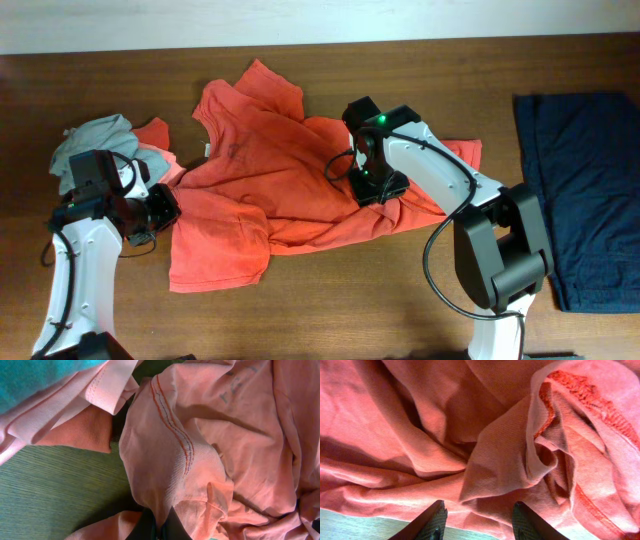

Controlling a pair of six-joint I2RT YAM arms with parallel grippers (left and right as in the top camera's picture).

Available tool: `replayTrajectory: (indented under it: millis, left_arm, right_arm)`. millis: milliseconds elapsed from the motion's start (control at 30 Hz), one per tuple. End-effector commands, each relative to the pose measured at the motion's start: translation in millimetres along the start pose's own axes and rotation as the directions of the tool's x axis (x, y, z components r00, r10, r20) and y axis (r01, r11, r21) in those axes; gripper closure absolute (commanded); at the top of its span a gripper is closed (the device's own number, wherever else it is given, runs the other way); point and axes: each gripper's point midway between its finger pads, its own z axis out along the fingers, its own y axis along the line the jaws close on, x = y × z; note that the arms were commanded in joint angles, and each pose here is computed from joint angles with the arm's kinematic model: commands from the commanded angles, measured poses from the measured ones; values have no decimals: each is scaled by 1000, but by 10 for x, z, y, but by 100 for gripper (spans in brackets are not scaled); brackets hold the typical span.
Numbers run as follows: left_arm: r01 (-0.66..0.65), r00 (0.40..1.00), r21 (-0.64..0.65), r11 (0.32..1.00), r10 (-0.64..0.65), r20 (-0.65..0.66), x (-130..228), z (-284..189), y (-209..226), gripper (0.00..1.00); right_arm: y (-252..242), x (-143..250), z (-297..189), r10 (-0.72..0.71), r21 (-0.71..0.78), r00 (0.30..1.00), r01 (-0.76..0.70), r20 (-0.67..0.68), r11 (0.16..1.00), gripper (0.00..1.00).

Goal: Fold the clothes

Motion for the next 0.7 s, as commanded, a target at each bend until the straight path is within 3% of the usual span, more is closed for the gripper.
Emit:
replayTrajectory:
  millis: [0, 133, 233, 667]
  left_arm:
    - [-23, 1000, -6, 1000, 23, 5, 8, -10, 4, 99]
    - [-23, 1000, -6, 1000, 24, 5, 7, -10, 4, 99]
    - [-24, 1000, -5, 1000, 24, 7, 3, -10, 3, 99]
    - [-24, 1000, -5, 1000, 24, 7, 2, -10, 3, 99]
  right_arm:
    - [-49, -58, -211, 20, 22, 998, -21, 62, 1000, 52]
    - [-147, -80, -219, 50, 41, 996, -53, 70, 998, 57]
    - [-232, -96, -223, 76, 40, 994, -79, 73, 996, 84]
    - [-289, -107, 47, 96, 22, 994, -97, 60, 995, 84]
